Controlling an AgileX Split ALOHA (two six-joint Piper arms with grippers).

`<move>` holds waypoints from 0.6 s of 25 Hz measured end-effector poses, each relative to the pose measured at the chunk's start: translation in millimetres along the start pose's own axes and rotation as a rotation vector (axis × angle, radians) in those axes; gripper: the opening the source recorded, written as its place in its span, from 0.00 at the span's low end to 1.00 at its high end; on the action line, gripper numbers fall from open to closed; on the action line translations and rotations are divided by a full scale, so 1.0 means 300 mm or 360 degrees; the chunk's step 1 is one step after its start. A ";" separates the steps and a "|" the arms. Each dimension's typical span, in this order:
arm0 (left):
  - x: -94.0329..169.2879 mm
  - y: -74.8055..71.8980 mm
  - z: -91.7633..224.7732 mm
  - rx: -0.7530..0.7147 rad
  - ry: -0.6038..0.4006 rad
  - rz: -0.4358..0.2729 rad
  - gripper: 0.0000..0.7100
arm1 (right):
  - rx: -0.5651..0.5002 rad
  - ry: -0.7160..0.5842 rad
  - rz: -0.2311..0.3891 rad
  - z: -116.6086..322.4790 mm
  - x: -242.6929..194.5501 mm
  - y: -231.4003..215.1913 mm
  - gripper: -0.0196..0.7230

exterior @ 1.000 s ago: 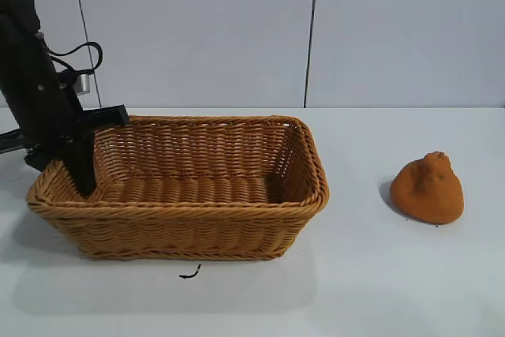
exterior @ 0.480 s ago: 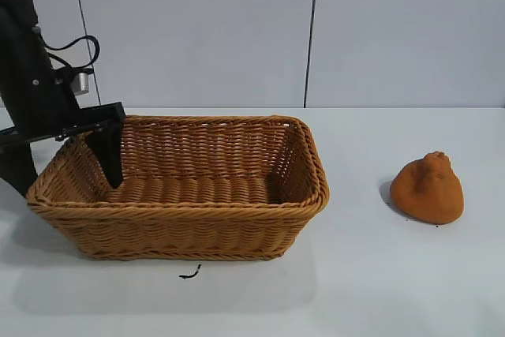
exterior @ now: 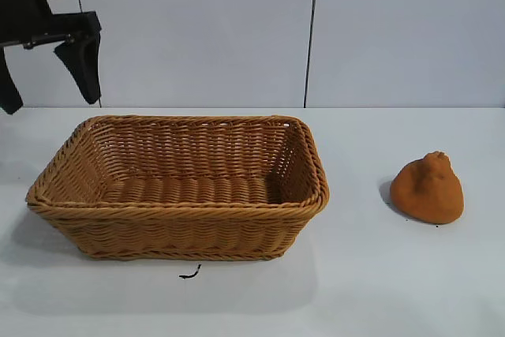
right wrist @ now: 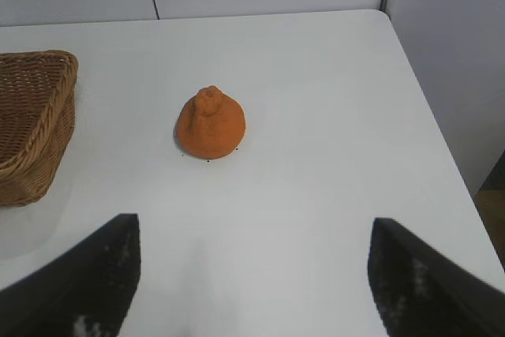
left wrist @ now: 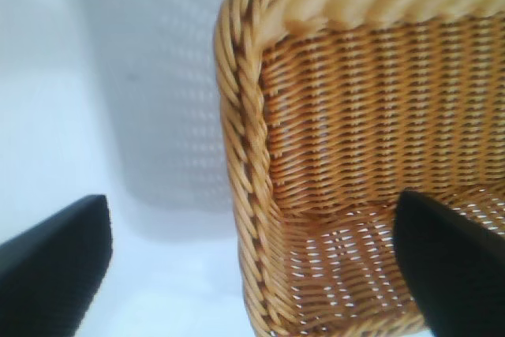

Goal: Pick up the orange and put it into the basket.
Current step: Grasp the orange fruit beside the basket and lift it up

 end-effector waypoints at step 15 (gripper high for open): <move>0.108 0.221 -0.093 0.0061 -0.0182 -0.0340 0.98 | 0.0000 0.0000 0.0000 0.000 0.000 0.000 0.76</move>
Point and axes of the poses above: a point on each arm's last joint axis where the gripper is mounted, x pointing back along that axis away from the gripper, y along the wrist's bending axis when the last joint is at zero, z = x × y, the point moved 7 cm from there along -x, pointing out along that axis toward the gripper, and after that the axes turned 9 degrees about x, right-handed, at the moved point
